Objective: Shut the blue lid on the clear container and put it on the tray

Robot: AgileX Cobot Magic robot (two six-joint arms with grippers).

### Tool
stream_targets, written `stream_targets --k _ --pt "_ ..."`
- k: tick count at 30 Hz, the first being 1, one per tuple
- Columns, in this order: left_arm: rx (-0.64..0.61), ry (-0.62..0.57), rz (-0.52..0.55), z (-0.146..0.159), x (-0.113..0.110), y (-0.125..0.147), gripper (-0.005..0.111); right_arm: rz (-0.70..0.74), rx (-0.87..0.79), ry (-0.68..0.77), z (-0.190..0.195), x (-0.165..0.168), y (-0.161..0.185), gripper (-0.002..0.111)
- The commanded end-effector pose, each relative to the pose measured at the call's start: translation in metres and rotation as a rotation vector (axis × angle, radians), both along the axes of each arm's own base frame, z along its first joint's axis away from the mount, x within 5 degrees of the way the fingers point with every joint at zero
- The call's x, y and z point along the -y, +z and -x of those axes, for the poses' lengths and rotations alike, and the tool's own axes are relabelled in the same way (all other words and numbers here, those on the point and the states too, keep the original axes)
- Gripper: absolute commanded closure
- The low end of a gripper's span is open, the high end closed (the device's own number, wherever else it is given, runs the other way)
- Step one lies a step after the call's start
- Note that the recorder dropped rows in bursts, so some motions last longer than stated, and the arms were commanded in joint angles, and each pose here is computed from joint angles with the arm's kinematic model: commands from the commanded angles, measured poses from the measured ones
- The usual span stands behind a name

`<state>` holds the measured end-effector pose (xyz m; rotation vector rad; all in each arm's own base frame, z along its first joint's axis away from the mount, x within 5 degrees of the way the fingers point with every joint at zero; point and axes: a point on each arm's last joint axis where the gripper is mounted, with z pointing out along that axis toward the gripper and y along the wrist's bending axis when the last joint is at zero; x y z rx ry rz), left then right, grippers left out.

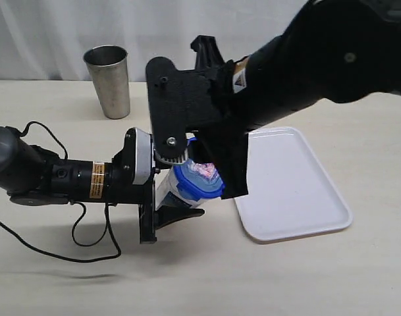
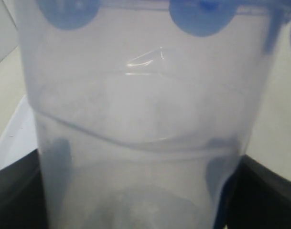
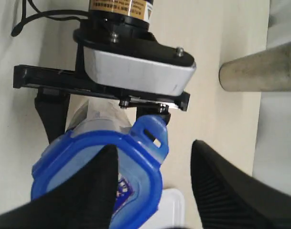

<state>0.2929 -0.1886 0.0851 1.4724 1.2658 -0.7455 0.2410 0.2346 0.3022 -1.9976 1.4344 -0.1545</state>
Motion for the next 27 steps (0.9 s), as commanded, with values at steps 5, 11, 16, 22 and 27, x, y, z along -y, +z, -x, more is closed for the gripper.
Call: stream_targets --k 5,11,16,22,27 --pt "0.039 -0.065 -0.005 0.004 0.003 0.004 0.107 0.247 -0.107 0.068 -0.022 -0.025 0.016 0.064" --pt "0.039 -0.065 -0.007 0.004 0.003 0.004 0.107 0.267 -0.187 0.107 -0.018 -0.028 0.005 0.065" --pt "0.041 -0.081 -0.012 0.005 0.003 0.004 0.107 0.332 -0.215 0.11 -0.027 -0.033 -0.017 0.065" --pt "0.041 -0.082 -0.01 0.005 0.003 0.004 0.107 0.358 -0.212 0.103 -0.028 -0.032 -0.019 0.065" --pt "0.041 -0.09 0.012 0.006 0.003 0.006 0.107 0.385 -0.275 0.11 -0.022 -0.029 -0.028 0.065"
